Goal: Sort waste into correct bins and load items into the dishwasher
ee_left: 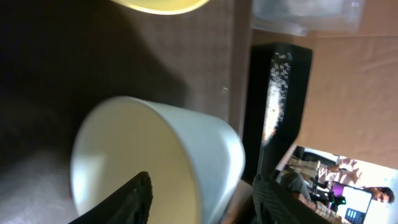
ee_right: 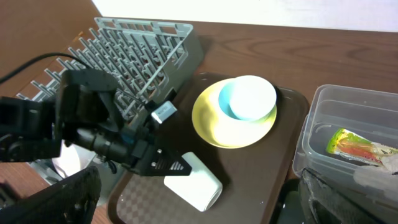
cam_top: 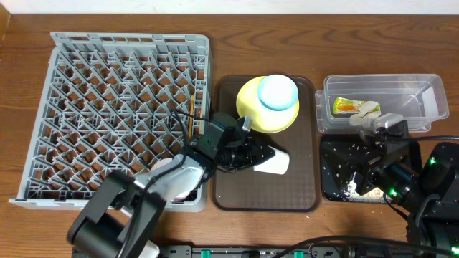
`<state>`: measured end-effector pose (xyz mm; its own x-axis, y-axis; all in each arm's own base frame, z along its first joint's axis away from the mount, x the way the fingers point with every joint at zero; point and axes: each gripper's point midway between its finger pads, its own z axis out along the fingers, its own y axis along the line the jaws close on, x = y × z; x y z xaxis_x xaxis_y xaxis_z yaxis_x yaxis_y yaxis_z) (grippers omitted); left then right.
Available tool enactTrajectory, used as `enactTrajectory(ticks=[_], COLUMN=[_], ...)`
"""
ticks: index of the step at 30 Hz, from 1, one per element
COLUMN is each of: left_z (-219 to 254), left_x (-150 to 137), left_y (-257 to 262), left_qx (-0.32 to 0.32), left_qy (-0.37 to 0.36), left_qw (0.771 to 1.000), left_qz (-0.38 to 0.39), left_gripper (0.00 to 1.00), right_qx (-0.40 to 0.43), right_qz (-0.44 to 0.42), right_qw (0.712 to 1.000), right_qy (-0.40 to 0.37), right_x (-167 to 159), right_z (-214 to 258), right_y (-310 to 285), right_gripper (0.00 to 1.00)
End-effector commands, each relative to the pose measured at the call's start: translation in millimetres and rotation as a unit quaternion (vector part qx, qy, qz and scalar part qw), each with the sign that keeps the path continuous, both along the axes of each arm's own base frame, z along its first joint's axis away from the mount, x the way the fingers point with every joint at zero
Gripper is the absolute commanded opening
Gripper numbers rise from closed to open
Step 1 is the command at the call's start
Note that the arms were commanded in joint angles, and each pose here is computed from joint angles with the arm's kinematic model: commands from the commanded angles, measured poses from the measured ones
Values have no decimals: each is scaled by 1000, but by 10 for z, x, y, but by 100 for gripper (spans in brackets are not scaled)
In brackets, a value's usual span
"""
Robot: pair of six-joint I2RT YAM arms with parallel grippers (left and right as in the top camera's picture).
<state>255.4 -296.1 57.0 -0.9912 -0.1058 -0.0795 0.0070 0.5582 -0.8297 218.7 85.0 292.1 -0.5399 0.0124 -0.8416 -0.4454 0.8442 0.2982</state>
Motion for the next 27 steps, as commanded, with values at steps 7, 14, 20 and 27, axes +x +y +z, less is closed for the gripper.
enactTrajectory(ticks=[7,14,20,27], left_z=[-146,123,632,1206], left_x=[49,71,59,30], left_y=[8,-21,-50,-2], left_qx=[10,-12,-56,-96], left_qy=[-3,-31,-83,-145], left_qw=[1000,999,995,985], left_qz=[6,4,-5,-2], left_gripper=[23,19,8,8], right_qx=[-4,-4,-4,-4], right_qz=[6,6,6,6], right_qw=[1000,1000,1000,1000], right_qy=[-8,-9,-9,-8], right_x=[-15,-15,-15,-15], right_z=[45,46,46,45], right_y=[18,18,18,18], right_gripper=[99,99,99,99])
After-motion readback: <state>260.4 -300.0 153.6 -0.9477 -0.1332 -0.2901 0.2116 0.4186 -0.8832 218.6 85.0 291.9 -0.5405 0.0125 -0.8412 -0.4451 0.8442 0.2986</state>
